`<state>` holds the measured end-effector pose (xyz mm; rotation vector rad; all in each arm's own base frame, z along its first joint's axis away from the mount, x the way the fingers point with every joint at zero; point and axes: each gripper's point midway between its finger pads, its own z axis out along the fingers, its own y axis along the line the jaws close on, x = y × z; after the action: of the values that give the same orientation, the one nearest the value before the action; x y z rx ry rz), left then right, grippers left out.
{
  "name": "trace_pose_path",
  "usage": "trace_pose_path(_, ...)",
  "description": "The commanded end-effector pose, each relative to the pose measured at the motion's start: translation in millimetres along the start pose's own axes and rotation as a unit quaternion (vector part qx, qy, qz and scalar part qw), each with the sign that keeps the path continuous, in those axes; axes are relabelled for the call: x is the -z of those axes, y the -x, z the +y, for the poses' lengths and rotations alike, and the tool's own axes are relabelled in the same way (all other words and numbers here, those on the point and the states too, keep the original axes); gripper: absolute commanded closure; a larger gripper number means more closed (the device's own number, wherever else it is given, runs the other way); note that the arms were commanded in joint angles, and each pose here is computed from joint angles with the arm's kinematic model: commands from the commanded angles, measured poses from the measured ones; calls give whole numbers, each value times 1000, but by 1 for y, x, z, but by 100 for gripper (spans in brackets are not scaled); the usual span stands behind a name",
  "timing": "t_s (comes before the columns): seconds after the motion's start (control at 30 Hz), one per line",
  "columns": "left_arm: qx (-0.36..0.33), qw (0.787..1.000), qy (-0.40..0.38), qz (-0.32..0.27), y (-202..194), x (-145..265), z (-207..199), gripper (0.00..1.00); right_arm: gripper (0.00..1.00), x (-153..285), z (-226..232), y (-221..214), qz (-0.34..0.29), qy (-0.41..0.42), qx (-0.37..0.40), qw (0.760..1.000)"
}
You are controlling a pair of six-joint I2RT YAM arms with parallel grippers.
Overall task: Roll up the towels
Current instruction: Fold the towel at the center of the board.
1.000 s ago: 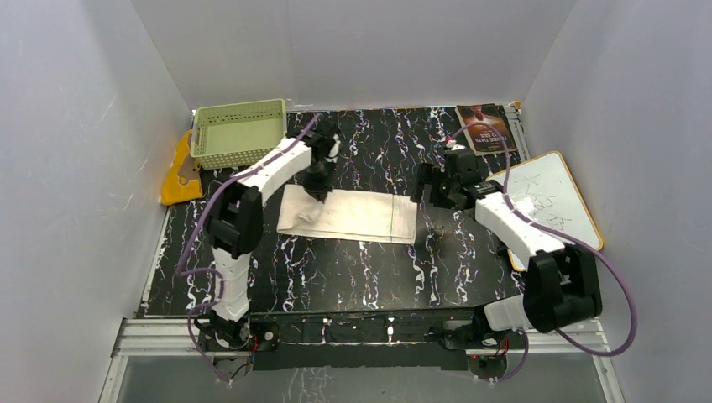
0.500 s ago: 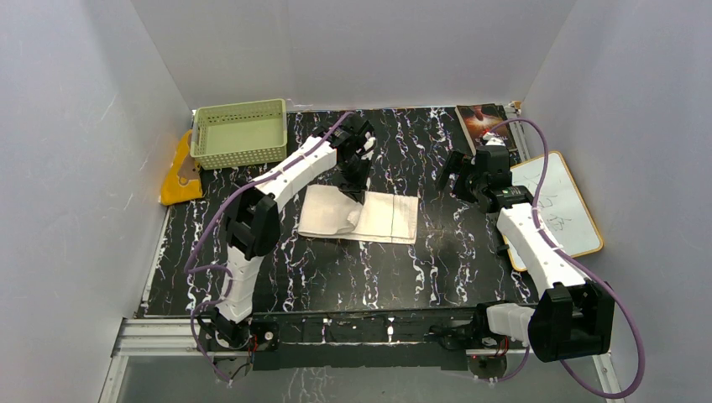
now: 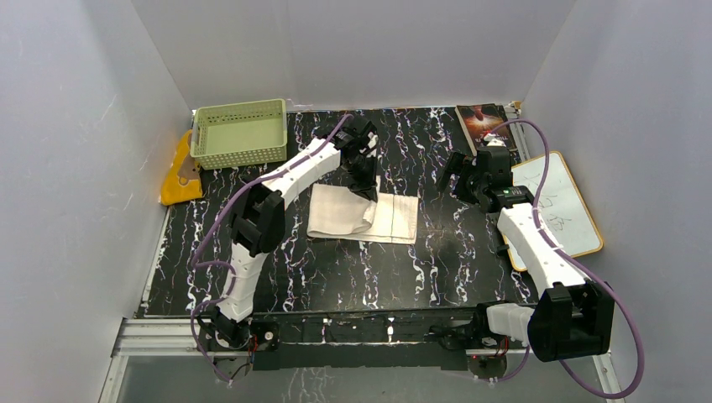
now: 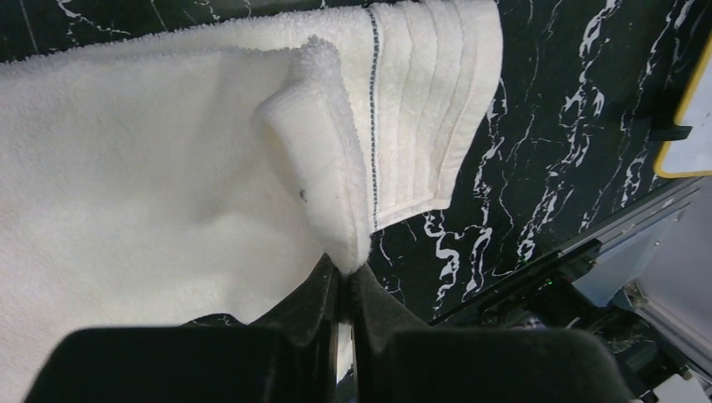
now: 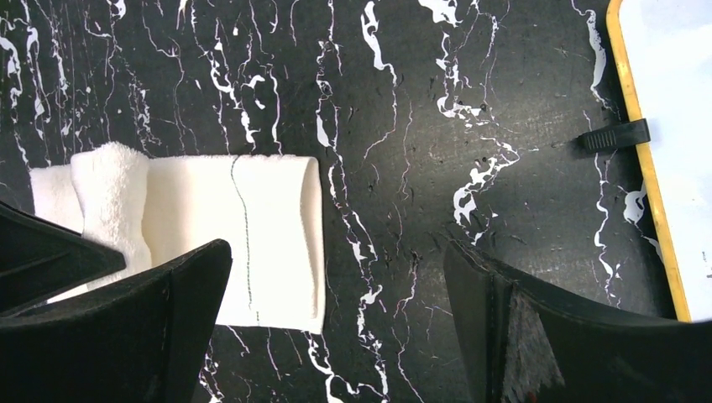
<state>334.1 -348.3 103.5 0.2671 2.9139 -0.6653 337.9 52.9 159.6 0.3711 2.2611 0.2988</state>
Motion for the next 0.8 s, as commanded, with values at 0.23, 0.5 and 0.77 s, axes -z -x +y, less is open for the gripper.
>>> trace_pose_path(0.23,7,998,-56,-2,-1,1,-40,100,2,1,0,4,-13,6,-5,1000)
trace_pose_path(0.5,4,998,-69,0,0,-4,-53,100,2,1,-2,2,-13,4,-6,1000)
trace_pose_path(0.77,7,996,-84,6,-2,-14,-58,92,2,1,-2,-2,-9,7,-6,1000)
